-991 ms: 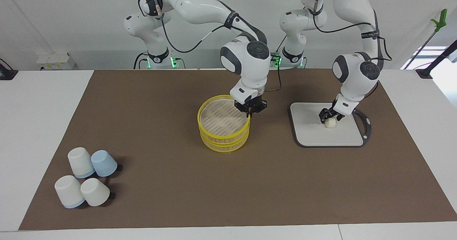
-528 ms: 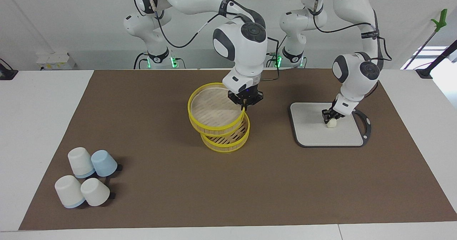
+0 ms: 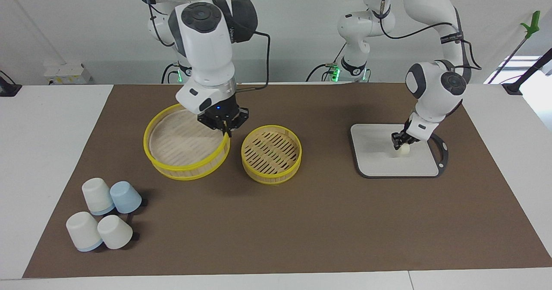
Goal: Place bun in steamer
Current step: 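Lift the lid aside with the right gripper while the left gripper lifts the bun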
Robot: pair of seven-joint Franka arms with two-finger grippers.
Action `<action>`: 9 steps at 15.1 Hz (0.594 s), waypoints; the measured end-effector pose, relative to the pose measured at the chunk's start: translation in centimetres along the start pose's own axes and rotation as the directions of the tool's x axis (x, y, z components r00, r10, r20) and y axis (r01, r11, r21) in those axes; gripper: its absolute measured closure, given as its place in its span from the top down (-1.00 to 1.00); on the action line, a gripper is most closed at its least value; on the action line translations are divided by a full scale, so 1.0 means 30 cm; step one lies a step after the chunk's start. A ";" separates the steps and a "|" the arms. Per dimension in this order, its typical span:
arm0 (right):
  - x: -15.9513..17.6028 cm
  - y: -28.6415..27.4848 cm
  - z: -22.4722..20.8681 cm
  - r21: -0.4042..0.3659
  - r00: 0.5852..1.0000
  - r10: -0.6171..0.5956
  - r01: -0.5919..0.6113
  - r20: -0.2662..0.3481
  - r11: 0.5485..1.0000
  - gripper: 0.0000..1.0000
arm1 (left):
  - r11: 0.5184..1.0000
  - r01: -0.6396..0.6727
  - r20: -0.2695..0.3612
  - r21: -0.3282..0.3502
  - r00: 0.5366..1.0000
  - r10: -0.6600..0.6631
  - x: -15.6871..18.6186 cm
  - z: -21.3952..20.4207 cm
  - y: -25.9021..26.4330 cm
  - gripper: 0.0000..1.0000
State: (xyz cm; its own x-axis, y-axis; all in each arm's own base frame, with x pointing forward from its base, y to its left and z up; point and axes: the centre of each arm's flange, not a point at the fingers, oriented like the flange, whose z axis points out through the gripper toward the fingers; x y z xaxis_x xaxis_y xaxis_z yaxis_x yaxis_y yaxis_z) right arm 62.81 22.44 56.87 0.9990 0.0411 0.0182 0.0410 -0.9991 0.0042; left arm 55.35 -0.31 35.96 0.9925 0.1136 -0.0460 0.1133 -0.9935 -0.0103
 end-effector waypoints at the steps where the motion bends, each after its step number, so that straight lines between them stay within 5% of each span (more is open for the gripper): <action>1: 0.006 0.044 -0.003 -0.001 1.000 -0.008 0.008 0.003 1.000 -0.81 | 1.000 0.016 0.006 0.002 1.000 -0.016 0.010 -0.046 0.053 -0.28; 9: 0.057 0.441 0.030 0.017 0.998 -0.046 0.045 0.034 0.999 -0.81 | 0.988 0.140 0.012 -0.064 0.990 -0.140 -0.070 -0.297 0.765 -0.27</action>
State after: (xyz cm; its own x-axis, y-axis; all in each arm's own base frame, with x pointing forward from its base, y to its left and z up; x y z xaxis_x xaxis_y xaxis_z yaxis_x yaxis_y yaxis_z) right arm 65.07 9.29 56.05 0.9961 0.0864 -0.0161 0.0862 -0.9962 -0.0125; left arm 56.29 -23.41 44.71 0.9663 0.2514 -0.0557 0.2541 -0.9660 0.0477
